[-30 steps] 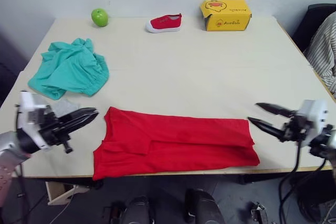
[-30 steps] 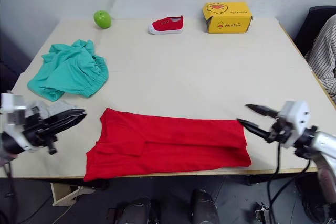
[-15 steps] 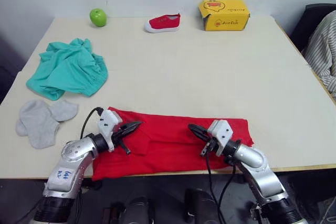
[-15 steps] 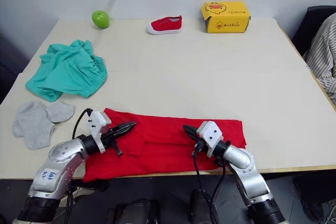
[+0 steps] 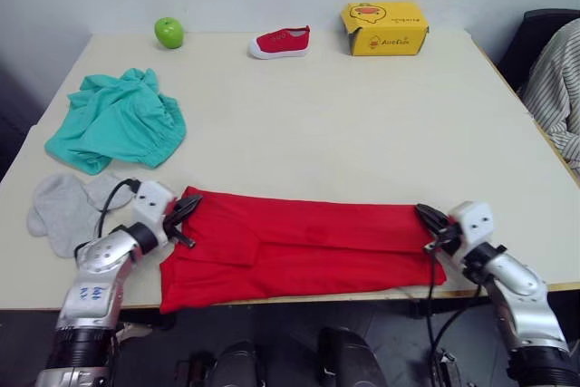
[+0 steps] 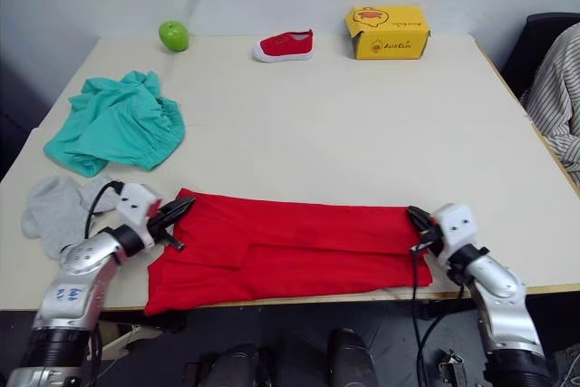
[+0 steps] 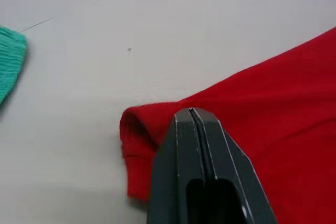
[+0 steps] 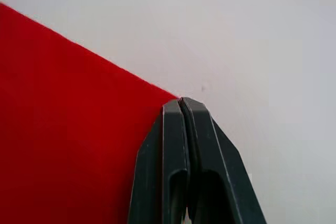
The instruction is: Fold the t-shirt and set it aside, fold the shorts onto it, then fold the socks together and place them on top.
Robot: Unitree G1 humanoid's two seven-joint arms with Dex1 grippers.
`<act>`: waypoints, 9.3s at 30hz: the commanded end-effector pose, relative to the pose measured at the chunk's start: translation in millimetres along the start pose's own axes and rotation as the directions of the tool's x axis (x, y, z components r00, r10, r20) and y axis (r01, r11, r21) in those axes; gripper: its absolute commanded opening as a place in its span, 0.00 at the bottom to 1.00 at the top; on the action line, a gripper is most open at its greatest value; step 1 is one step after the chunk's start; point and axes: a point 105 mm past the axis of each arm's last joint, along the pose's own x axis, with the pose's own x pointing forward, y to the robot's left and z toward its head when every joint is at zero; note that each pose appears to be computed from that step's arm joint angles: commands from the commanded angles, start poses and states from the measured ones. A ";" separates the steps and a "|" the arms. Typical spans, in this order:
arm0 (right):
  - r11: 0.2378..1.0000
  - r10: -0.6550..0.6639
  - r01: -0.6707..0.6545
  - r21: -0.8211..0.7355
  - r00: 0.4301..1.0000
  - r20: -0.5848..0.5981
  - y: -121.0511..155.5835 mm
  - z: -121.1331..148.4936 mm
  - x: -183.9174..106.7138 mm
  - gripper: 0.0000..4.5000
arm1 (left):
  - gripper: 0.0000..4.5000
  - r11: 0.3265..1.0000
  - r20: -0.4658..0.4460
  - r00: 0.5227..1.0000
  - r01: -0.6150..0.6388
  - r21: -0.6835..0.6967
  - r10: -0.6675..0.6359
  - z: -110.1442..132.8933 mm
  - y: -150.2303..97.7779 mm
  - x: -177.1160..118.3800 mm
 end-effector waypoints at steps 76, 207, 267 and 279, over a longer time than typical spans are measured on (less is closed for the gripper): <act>0.971 0.230 -0.232 -0.054 0.972 -0.034 -36.1 114.9 18.3 1.00 | 1.00 0.877 0.083 0.878 0.456 0.152 -0.471 62.4 -50.5 15.0; 0.854 0.505 -0.519 -0.031 0.842 -0.189 42.7 77.2 54.5 0.76 | 0.79 0.943 -0.071 0.977 0.211 0.256 -0.200 41.6 19.5 75.6; 0.110 0.737 -0.620 -0.776 0.575 -0.355 104.9 32.6 68.4 0.00 | 0.00 0.087 -0.343 0.593 0.576 0.813 -0.729 2.3 -103.3 63.1; 0.229 0.643 -0.816 -0.530 0.536 -0.547 80.6 26.9 -6.8 0.00 | 0.00 0.164 -0.221 0.438 0.685 0.710 -0.871 34.8 -145.9 15.8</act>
